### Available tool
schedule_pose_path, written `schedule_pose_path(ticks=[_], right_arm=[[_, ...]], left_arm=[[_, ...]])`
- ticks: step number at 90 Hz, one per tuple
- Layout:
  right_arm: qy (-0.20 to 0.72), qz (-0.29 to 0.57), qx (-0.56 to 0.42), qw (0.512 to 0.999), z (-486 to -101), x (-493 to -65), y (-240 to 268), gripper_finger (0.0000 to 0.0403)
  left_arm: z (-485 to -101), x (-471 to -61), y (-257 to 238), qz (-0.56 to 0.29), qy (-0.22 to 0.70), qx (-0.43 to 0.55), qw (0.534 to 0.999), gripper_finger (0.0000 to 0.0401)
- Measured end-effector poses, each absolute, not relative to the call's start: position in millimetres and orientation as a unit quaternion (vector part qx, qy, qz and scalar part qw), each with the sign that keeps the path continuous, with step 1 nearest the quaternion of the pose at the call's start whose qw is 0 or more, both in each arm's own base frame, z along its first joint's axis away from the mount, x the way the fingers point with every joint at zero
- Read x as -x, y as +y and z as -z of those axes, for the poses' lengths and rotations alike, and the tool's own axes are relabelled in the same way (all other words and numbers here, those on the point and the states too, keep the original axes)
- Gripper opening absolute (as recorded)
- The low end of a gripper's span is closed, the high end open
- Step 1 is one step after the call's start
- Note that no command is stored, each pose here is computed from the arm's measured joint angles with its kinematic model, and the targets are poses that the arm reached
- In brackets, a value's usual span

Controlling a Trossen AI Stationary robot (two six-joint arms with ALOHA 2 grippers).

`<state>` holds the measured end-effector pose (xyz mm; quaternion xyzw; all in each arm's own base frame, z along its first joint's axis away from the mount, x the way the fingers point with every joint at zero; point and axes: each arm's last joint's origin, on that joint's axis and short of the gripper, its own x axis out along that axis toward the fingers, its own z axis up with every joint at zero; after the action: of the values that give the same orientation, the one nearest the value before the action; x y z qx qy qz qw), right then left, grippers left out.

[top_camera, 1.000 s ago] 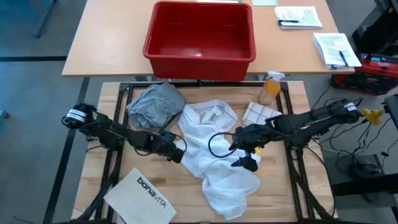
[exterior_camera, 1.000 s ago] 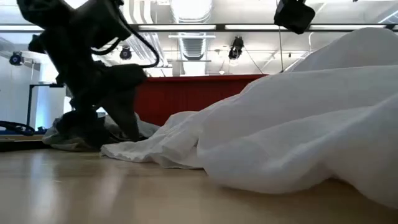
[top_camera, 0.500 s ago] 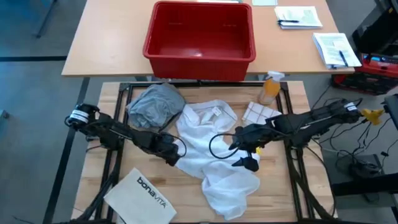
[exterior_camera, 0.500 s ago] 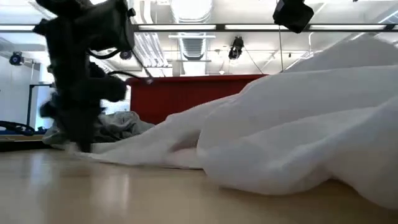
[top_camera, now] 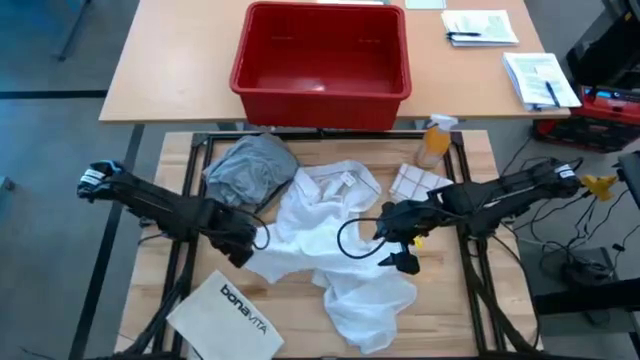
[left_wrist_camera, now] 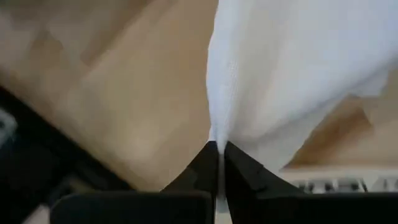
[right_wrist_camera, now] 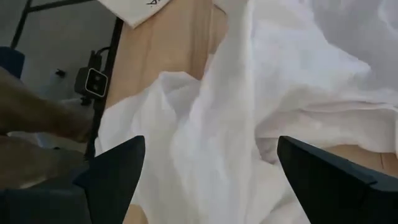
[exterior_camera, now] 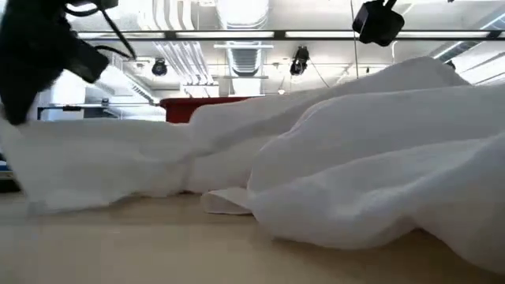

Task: Fold laundry
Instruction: Fold the white long sleeve shirt

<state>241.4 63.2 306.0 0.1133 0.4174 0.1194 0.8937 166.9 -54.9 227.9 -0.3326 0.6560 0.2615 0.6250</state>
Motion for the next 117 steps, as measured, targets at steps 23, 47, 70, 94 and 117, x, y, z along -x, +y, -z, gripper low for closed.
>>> schedule_pose_path(ticks=[23,47,70,94,117], right_arm=[[0.420,-0.117,-0.124,0.891,-306.0,-241.0,63.6,0.0352],[0.418,-0.129,-0.094,0.894,-305.8,-240.6,62.8,0.0352],[0.427,-0.118,-0.101,0.891,-302.9,-240.6,58.8,0.0352],[0.437,-0.022,-0.157,0.886,-304.3,-233.9,28.8,0.0352],[0.446,0.069,-0.175,0.875,-276.6,-231.7,-20.9,0.0352]], left_arm=[[-237.0,-149.3,-58.2,-0.235,0.693,0.403,0.549,0.0000],[-247.3,-146.2,-64.3,-0.175,0.716,0.455,0.499,0.0000],[-235.1,-148.5,-67.7,-0.200,0.718,0.451,0.490,0.0020],[-240.0,-152.3,-74.4,-0.149,0.722,0.459,0.495,0.0190],[-247.0,-168.5,-67.9,-0.179,0.620,0.491,0.585,0.0384]])
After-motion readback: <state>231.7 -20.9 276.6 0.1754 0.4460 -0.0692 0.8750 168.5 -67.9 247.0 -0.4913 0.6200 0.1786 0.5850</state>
